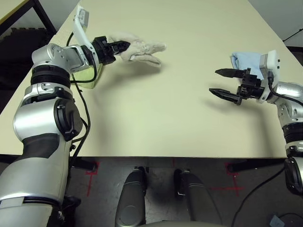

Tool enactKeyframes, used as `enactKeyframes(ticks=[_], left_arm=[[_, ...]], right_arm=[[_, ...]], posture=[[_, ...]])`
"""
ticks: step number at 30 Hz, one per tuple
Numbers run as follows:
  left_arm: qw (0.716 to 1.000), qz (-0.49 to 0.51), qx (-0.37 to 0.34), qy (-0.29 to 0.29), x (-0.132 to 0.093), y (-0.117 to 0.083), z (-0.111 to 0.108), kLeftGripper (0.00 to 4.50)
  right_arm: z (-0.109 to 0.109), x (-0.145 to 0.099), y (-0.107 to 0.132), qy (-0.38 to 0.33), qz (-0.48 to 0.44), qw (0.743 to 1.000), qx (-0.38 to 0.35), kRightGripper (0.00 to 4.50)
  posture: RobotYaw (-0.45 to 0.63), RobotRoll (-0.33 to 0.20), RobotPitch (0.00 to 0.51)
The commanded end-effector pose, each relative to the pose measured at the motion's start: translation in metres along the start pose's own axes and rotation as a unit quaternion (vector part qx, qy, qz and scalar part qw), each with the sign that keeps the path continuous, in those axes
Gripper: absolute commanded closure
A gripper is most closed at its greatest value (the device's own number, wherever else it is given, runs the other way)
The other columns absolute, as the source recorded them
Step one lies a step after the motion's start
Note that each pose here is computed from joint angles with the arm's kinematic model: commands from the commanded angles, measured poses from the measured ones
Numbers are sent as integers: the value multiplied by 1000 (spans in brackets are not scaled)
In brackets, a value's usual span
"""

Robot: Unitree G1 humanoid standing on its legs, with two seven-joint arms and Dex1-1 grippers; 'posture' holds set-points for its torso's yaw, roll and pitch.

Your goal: Fold the towel and set it aside.

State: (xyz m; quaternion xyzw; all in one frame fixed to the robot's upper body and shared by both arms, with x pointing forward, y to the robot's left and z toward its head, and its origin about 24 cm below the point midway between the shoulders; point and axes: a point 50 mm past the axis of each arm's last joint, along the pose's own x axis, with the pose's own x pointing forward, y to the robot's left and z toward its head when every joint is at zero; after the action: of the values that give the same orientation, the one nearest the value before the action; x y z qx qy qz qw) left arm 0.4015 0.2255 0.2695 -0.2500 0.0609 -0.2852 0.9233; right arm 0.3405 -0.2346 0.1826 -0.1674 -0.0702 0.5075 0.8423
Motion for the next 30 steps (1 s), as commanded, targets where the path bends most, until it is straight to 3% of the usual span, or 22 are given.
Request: enactKeyframes(ticks=[1, 11, 30], left_arm=[[996, 6, 14, -93, -7, -4, 29, 4480], [980, 98, 43, -168, -27, 16, 45, 4480], [981, 95, 39, -162, -31, 21, 42, 4480]], right_arm=[[-1, 0, 2, 3, 2, 1000, -1, 0], [1, 0, 3, -1, -1, 1000, -1, 0], [1, 2, 1, -4, -7, 1000, 1, 0]], posture=[[101, 0, 170], [94, 0, 174], [97, 0, 170]])
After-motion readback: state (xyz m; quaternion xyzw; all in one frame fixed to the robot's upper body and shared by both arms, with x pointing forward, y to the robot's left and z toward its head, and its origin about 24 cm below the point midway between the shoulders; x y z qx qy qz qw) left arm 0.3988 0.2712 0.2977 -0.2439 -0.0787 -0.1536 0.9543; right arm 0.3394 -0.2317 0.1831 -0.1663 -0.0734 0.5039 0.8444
